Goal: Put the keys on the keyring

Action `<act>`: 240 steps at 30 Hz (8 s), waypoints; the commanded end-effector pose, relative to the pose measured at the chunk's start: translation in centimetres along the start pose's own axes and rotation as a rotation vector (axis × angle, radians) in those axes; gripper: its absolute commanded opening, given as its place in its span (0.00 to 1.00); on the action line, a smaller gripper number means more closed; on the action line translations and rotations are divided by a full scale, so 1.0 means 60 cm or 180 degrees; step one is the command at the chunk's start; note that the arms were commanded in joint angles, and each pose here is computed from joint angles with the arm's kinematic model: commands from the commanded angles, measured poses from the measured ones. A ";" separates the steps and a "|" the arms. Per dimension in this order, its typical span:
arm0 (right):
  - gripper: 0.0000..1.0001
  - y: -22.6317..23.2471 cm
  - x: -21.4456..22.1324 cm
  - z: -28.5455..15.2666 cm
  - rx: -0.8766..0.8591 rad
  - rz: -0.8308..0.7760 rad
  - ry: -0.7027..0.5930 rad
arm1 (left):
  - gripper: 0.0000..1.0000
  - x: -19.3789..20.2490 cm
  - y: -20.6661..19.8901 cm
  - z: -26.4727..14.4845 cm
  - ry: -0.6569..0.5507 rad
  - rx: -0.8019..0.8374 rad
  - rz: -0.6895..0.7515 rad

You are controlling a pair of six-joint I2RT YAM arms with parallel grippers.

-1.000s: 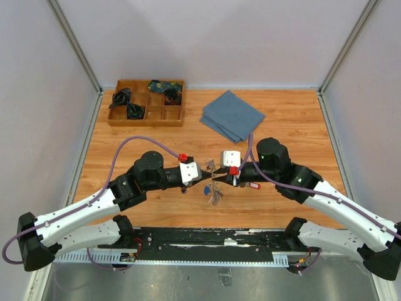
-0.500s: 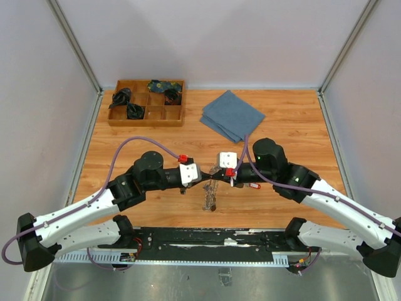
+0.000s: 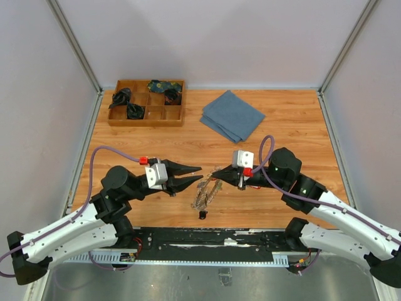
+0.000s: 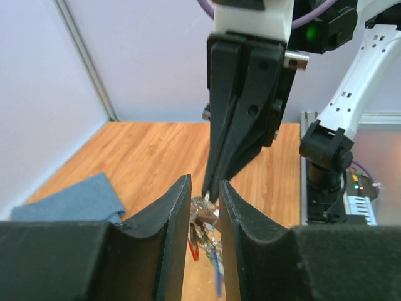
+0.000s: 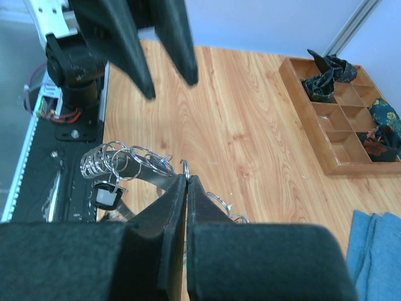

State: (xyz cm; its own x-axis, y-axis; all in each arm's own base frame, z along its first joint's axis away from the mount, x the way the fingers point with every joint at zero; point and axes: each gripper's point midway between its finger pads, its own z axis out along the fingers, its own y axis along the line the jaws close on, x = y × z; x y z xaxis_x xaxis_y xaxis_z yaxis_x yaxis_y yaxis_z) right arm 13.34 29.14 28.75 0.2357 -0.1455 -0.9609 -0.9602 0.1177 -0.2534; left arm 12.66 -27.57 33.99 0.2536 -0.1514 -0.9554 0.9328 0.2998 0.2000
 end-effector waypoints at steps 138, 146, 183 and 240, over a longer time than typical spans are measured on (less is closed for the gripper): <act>0.00 0.065 -0.194 -0.041 -0.0334 -0.0340 -0.2050 | 0.26 -0.088 -0.065 0.009 -0.0562 0.0788 -0.0122; 0.00 0.061 -0.192 -0.040 -0.0284 -0.0384 -0.2003 | 0.28 -0.075 -0.074 0.015 -0.0486 0.0898 -0.0194; 0.27 0.053 -0.071 -0.045 -0.0337 -0.0658 -0.0309 | 0.01 0.002 -0.042 0.028 0.0470 0.0691 -0.0098; 0.15 0.041 -0.033 -0.021 -0.0557 -0.0601 0.0346 | 0.01 0.035 -0.053 0.044 0.0697 0.0888 -0.0198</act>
State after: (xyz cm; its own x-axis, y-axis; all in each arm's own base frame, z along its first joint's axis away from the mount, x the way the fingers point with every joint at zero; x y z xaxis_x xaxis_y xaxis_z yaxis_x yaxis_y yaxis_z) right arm 11.17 28.18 28.20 0.3823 -0.3084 -0.8710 -0.9222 -0.0680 -0.3807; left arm 11.02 -31.20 29.20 0.1136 0.1127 -0.9871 0.9924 0.0342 0.1181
